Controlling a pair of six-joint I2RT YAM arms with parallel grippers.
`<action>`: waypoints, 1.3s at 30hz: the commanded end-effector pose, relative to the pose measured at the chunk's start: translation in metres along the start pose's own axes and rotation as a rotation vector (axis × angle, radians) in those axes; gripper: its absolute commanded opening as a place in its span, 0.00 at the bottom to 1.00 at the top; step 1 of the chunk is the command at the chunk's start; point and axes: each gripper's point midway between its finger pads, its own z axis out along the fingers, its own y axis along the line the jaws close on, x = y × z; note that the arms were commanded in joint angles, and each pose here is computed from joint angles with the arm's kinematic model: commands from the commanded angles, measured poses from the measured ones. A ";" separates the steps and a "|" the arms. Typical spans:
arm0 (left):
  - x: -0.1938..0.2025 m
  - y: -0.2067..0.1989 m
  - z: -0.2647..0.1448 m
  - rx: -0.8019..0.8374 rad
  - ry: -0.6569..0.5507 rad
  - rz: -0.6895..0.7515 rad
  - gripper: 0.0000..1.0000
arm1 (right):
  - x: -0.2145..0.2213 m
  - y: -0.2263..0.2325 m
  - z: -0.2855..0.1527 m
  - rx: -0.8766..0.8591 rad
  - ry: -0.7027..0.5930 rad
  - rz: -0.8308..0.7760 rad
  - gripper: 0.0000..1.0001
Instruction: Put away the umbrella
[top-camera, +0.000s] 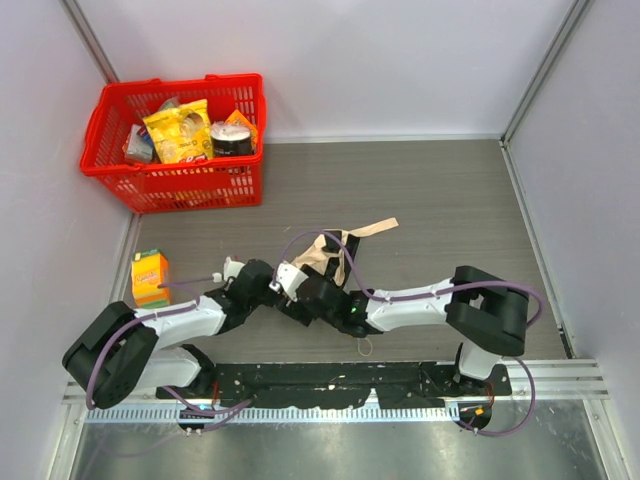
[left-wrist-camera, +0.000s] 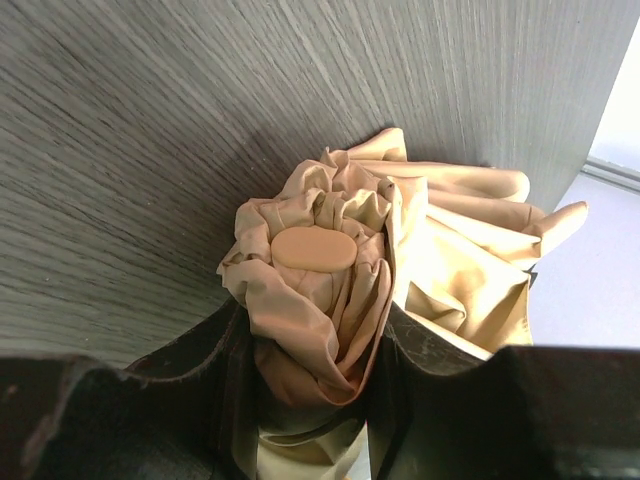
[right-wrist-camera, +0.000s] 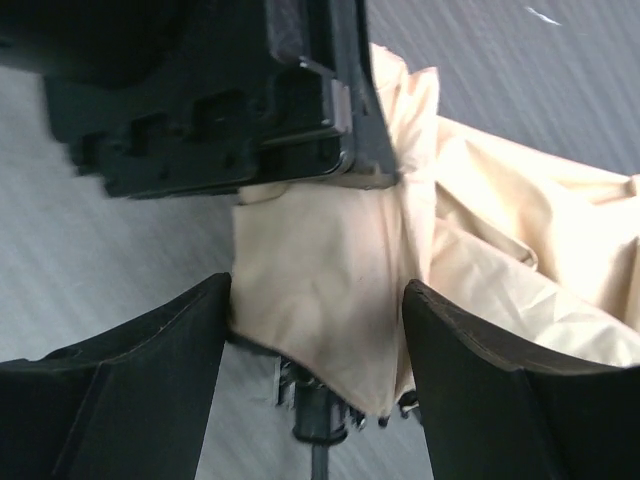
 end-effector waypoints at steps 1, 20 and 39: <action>0.000 0.051 -0.005 -0.217 0.004 0.044 0.00 | -0.015 -0.023 0.018 0.205 -0.039 -0.118 0.74; 0.004 0.054 -0.006 -0.243 0.026 0.025 0.00 | 0.067 -0.028 0.030 0.274 0.167 -0.294 0.01; -0.044 -0.017 -0.029 0.195 -0.109 0.124 1.00 | 0.098 -0.011 0.022 -0.040 0.208 0.051 0.01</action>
